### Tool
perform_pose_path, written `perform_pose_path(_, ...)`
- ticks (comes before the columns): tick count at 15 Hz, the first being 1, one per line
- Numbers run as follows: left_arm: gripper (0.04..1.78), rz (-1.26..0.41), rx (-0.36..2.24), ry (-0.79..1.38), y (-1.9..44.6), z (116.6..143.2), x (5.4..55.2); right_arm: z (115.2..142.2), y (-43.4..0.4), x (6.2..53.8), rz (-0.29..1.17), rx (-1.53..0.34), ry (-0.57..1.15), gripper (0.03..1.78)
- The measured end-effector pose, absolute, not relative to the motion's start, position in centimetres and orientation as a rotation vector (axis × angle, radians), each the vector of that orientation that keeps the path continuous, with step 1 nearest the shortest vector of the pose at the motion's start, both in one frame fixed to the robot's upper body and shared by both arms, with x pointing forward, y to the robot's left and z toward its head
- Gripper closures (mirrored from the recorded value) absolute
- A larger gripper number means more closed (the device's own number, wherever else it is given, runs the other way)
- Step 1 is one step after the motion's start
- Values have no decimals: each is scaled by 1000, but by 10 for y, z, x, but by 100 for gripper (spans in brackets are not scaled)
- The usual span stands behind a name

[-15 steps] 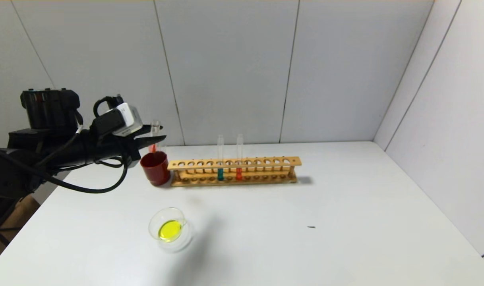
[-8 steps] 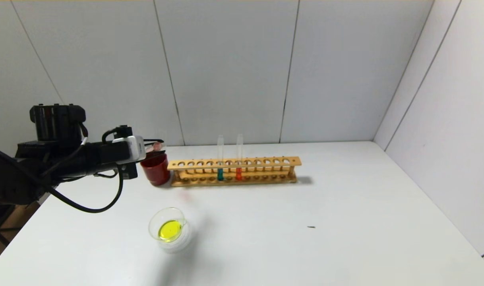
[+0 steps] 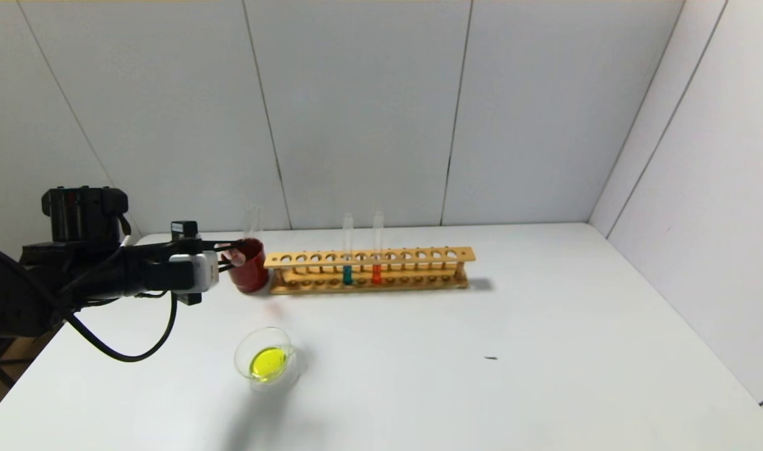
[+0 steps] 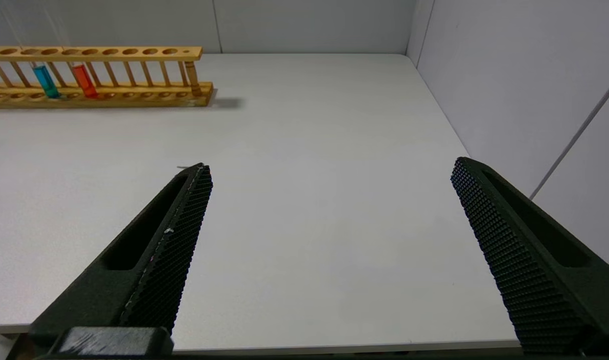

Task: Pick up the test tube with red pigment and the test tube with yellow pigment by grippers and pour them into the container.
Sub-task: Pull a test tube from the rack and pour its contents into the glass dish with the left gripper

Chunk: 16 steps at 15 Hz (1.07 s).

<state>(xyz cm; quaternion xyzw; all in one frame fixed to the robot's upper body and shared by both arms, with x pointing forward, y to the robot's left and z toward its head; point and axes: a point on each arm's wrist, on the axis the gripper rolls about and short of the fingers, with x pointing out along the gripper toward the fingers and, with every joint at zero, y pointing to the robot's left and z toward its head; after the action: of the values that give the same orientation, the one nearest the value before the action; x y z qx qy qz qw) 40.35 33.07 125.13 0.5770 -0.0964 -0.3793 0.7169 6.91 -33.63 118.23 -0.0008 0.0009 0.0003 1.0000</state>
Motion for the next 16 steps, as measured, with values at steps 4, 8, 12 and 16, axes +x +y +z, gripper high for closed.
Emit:
perform_pose_path(4, 151, -876, 1367, -266, 335, 1243, 398, 1182, -336, 69, 1, -1, 2, 6)
perform_pose_path(8, 151, -893, 1437, -303, 343, 1236, 393, 1182, -336, 69, 1, -2, 2, 6)
perform_pose_path(12, 151, -908, 1471, -297, 348, 1224, 392, 1182, -336, 69, 1, -1, 2, 6)
perform_pose_path(16, 151, -924, 1522, -311, 349, 1217, 396, 1182, -336, 69, 1, -2, 2, 6)
